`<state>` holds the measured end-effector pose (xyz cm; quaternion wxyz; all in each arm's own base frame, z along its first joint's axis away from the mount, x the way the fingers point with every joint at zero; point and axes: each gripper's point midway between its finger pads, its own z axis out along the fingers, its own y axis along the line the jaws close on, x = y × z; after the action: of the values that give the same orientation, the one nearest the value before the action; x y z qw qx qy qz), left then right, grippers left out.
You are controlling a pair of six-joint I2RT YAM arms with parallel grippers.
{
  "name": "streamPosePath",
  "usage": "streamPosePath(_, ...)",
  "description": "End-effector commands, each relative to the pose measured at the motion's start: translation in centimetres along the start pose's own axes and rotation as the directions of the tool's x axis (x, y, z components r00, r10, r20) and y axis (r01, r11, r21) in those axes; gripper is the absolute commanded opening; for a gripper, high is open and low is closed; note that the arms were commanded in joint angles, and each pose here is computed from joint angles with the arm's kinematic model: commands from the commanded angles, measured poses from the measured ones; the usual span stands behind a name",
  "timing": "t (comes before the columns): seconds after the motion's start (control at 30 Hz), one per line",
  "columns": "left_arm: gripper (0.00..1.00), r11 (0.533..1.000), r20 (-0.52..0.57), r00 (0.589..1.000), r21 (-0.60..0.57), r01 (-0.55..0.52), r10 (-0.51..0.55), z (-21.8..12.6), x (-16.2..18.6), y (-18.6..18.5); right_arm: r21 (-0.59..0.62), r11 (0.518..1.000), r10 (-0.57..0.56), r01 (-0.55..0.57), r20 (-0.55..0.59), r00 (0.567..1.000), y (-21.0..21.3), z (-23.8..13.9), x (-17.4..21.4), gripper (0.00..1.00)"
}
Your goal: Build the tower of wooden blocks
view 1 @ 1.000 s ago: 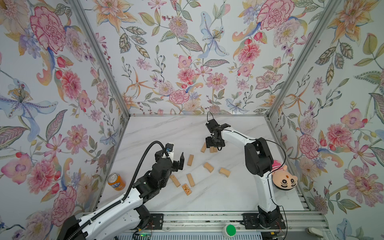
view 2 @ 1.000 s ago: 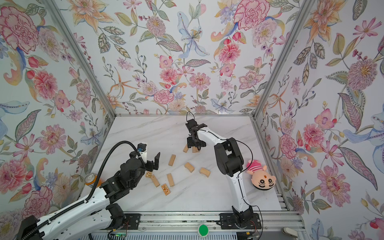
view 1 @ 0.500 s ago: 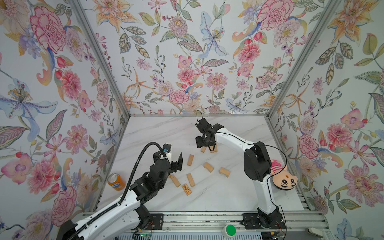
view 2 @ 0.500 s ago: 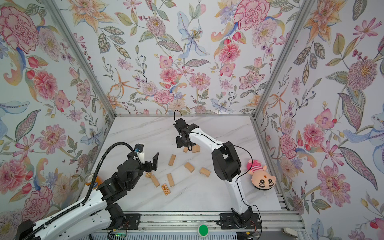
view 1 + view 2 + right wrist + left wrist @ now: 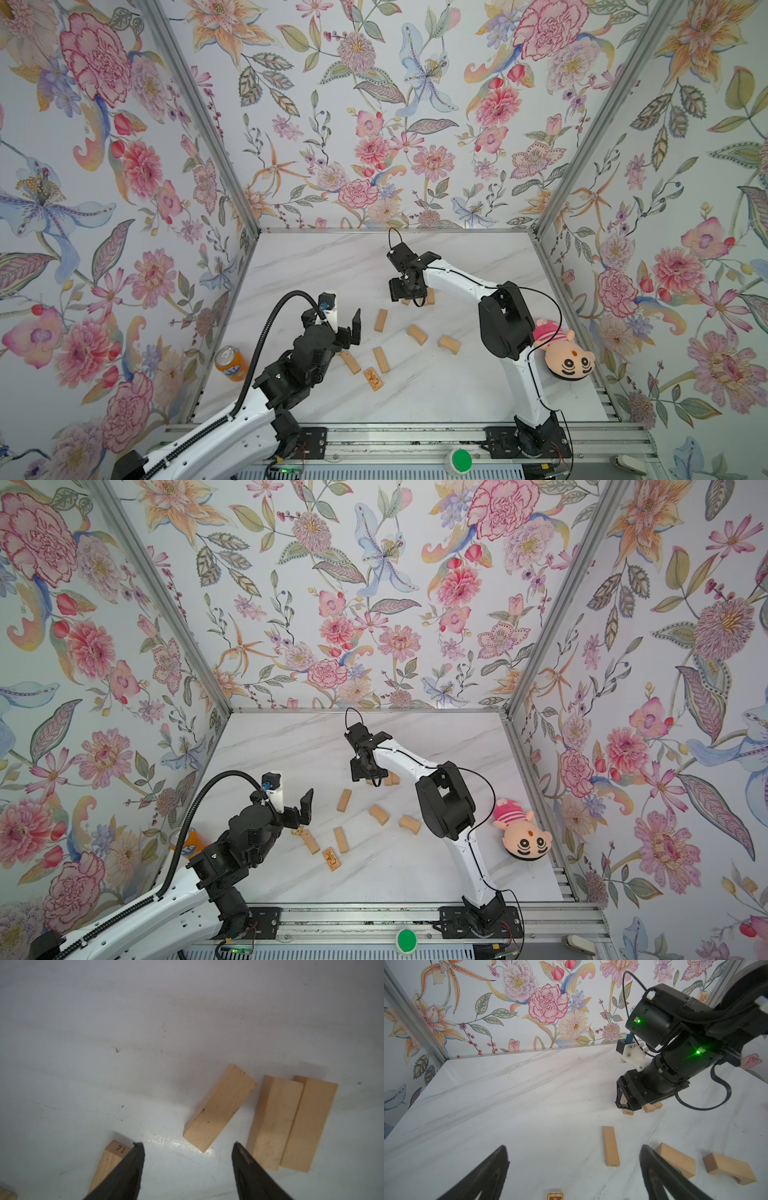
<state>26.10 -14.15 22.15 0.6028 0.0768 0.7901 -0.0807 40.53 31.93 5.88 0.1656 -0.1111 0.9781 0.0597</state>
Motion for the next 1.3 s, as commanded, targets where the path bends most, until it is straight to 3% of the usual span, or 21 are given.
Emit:
streamPosePath(0.0,0.99,1.000,-0.003,1.000,0.002,0.006,-0.006,-0.2,0.3,0.0,0.010,1.000,0.016,-0.015,-0.062,0.998,-0.2,1.2,1.7,0.69)
streamPosePath(0.63,0.99,1.000,-0.003,1.000,-0.013,0.011,-0.011,-0.4,0.3,0.4,0.037,0.999,0.015,-0.012,-0.102,0.995,-0.4,2.8,3.2,0.70)
streamPosePath(0.93,0.99,1.000,0.013,1.000,-0.007,0.019,-0.019,-0.6,-0.1,0.4,-0.036,0.999,-0.002,-0.002,-0.128,0.992,1.7,3.6,3.2,0.70)
streamPosePath(1.27,0.99,0.999,0.010,1.000,-0.030,0.018,-0.017,-0.7,-0.1,0.8,-0.098,0.995,-0.022,0.014,-0.081,0.996,4.0,3.0,1.0,0.70)
